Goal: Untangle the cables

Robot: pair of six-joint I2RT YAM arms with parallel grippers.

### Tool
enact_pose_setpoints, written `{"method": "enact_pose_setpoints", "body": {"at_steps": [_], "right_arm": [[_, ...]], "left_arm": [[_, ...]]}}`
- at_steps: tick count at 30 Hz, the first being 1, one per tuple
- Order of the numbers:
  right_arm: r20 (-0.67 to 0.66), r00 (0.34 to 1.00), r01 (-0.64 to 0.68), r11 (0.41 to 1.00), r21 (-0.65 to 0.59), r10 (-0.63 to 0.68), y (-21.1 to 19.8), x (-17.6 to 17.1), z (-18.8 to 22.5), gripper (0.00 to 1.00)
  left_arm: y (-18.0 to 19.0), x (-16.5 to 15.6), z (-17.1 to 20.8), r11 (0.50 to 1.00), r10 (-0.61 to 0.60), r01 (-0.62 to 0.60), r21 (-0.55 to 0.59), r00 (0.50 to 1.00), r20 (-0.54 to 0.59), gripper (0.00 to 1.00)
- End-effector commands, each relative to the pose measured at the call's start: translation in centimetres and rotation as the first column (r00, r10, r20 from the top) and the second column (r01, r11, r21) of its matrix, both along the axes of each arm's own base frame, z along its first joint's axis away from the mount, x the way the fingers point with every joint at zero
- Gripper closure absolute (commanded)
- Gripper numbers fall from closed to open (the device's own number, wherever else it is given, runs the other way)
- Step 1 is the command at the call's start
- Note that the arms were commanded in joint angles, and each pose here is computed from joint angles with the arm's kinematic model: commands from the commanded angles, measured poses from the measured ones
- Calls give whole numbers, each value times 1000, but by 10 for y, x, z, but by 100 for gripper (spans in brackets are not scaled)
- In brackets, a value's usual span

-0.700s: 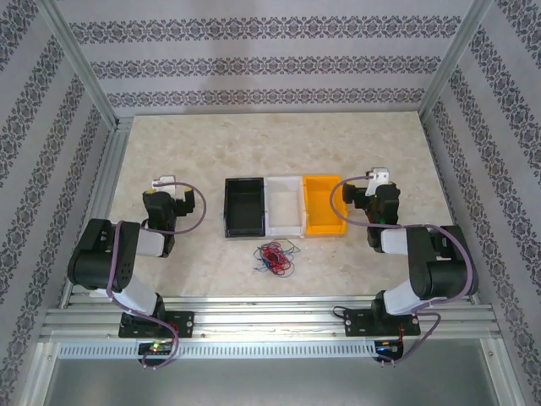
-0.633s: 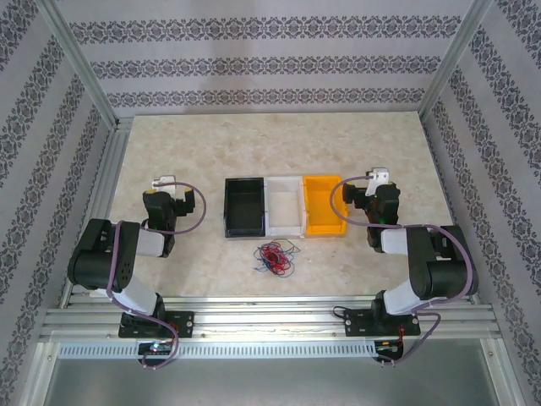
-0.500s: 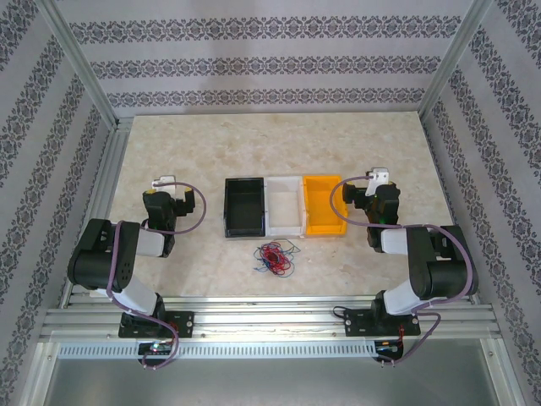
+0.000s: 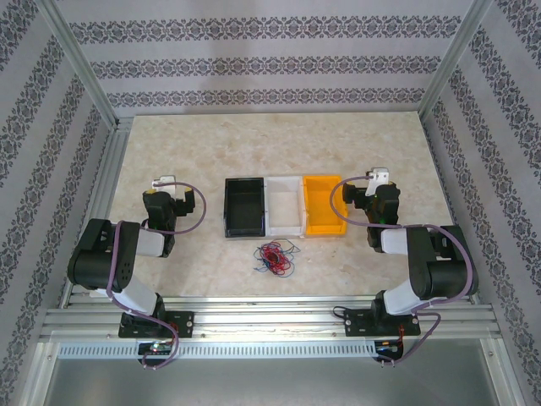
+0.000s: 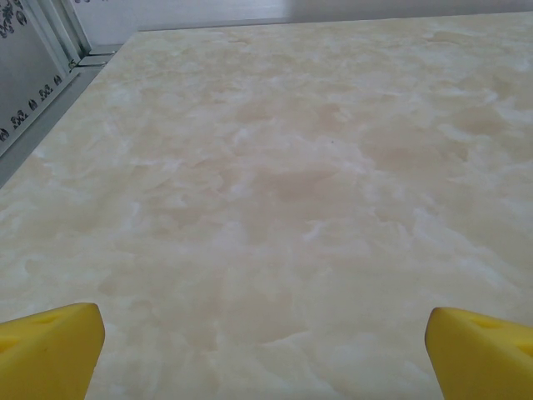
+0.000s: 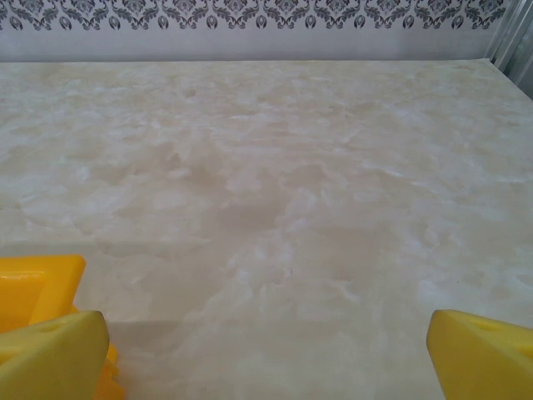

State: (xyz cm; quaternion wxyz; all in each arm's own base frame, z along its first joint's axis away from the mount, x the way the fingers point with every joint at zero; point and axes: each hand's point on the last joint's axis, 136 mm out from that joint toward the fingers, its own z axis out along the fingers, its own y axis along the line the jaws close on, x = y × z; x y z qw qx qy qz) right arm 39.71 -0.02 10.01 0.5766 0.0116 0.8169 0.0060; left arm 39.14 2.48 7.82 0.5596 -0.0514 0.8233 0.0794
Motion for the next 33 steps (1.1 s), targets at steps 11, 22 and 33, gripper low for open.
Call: {"method": "enact_pose_setpoints", "body": {"at_steps": [11,22,33], "right_arm": [[-94,987,129,992,-2,-128,-11,-5,37,20],[-216,962,-146,984,100,165,132,-87,45,29],[-536,589,-533,789,304,605,228,-190,-7,45]], "left_arm": [[-19,3,77,1000,-3,3,25,1000,18,1],[-161,-51,55,943,-219,191,-271,973,-75,1],[-263,-144,30,681,-730,628,-376,616,-296,0]]}}
